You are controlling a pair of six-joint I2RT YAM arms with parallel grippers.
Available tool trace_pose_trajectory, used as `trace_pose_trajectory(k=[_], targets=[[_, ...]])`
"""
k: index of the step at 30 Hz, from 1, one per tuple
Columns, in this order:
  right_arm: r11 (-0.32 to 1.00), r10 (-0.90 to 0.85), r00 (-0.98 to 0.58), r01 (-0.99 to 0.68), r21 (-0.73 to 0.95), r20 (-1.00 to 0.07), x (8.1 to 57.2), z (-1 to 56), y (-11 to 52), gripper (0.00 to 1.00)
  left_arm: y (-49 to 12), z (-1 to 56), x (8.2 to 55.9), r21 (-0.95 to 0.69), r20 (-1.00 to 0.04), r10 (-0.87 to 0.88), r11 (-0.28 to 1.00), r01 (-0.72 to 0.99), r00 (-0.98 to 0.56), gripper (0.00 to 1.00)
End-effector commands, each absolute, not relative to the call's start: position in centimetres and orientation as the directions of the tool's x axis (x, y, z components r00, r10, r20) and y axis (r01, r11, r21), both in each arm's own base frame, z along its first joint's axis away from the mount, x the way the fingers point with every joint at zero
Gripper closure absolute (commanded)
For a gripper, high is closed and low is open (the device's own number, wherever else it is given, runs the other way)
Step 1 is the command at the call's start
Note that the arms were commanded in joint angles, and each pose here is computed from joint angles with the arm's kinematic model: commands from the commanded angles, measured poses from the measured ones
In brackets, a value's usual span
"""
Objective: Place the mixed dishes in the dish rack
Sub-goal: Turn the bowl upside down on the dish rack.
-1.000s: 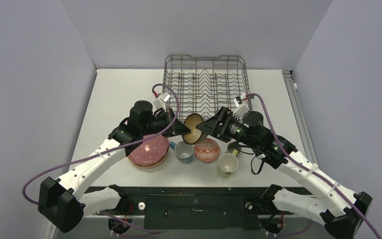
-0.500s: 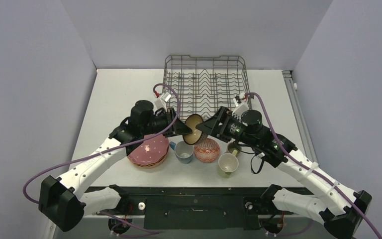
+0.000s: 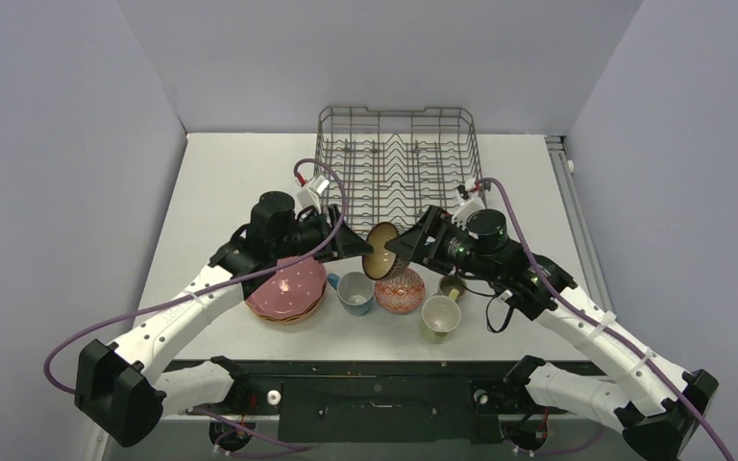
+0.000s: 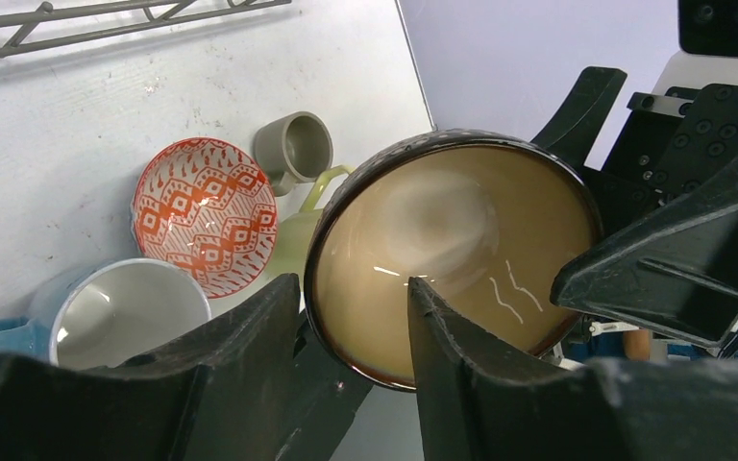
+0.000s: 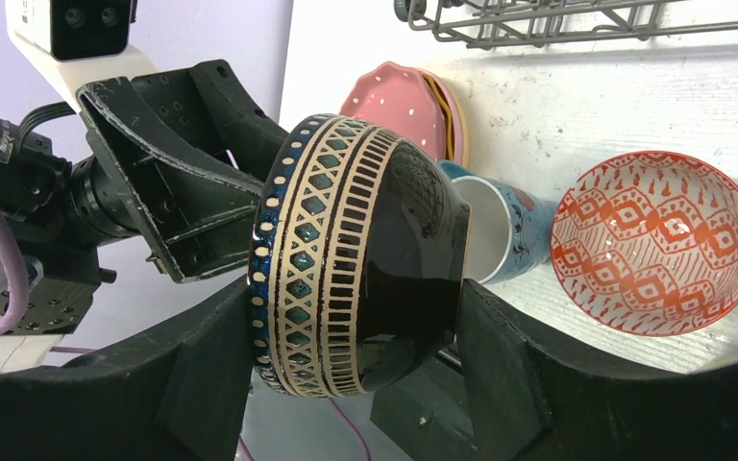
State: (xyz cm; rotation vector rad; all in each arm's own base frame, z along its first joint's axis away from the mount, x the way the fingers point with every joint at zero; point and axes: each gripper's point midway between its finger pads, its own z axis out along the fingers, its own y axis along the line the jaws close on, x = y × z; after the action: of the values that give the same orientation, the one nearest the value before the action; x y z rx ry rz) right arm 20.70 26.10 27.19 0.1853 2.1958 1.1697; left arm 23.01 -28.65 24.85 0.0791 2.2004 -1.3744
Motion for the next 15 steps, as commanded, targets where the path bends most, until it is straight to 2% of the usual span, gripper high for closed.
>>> trace_pose_trajectory(k=[1,15], targets=[[0.528,0.464,-0.713,-0.254,0.811,-0.526,22.2,32.5,26.4,1.0,-28.7,27.7,23.9,-0.805,-0.531,-0.246,0.446,0.391,-0.811,0.57],[0.593,0.467,-0.689,-0.22,0.774,-0.554,24.1,32.0,24.5,1.0,-26.3,27.1,25.4,-0.77,-0.552,-0.258,0.523,0.365,-0.793,0.46]])
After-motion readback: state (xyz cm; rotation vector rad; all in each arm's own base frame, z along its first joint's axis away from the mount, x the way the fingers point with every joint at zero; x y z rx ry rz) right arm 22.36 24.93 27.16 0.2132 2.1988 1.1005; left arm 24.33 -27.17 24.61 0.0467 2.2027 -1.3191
